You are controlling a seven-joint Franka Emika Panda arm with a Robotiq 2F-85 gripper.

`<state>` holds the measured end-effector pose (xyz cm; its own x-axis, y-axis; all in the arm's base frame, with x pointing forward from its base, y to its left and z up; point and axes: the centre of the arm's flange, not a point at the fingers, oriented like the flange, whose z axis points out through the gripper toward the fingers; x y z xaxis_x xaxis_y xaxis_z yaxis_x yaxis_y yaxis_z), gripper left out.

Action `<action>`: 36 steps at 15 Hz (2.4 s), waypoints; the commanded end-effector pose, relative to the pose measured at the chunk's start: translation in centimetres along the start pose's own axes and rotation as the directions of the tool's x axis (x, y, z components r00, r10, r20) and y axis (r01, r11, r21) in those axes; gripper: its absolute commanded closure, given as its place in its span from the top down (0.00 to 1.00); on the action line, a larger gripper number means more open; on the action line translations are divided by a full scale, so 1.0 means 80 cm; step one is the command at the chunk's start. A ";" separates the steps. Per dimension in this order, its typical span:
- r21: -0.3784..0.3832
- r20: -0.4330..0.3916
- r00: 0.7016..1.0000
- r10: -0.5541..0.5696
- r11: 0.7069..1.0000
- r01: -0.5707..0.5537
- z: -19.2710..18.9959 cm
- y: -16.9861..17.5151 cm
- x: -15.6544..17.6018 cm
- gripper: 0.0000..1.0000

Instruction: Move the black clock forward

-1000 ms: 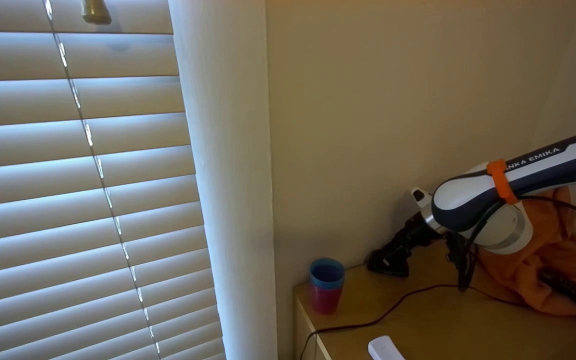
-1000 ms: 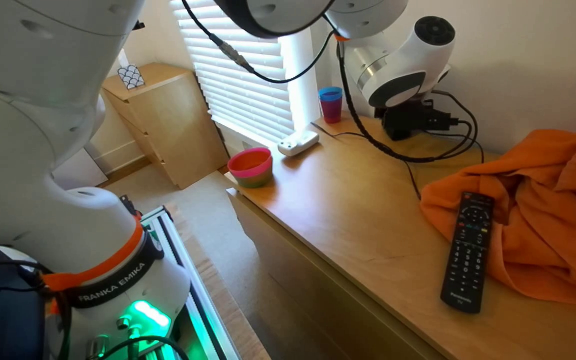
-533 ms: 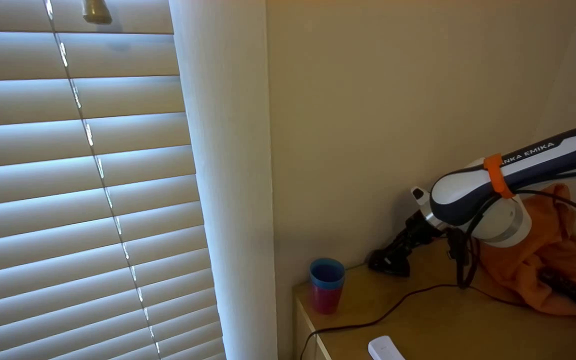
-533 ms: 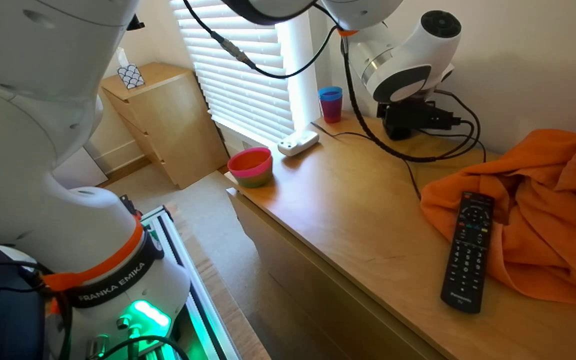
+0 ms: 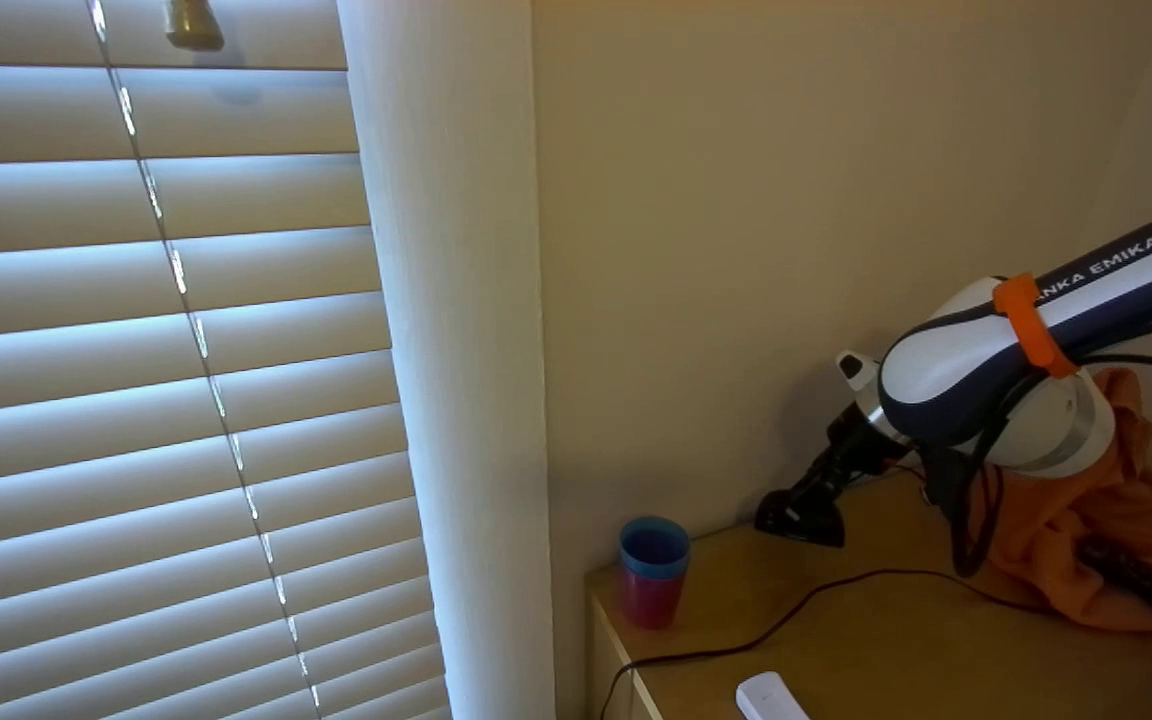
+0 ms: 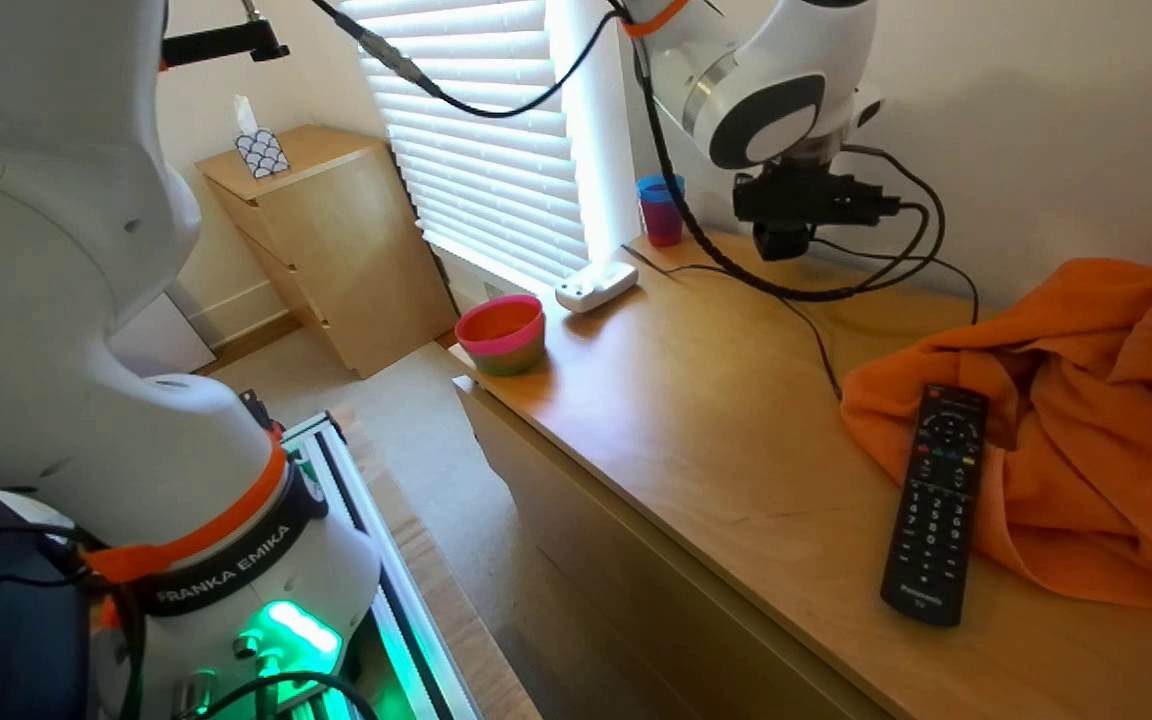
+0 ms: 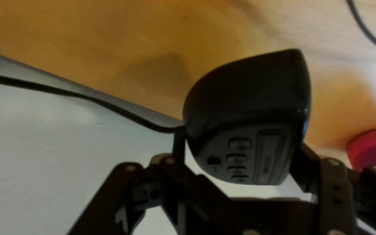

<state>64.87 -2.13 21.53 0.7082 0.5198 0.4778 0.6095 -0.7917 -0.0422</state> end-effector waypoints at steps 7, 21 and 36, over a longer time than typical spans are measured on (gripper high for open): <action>-0.274 0.050 0.939 0.341 0.909 -0.315 -0.099 -0.179 -0.057 0.49; -0.391 0.023 0.705 0.709 0.656 -0.646 -0.176 -0.092 -0.228 0.49; -0.357 0.036 0.883 0.468 0.831 -0.426 -0.153 -0.094 -0.283 0.49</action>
<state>42.09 -10.43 23.57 0.9366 0.0383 0.3484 0.0122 -0.9970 0.0768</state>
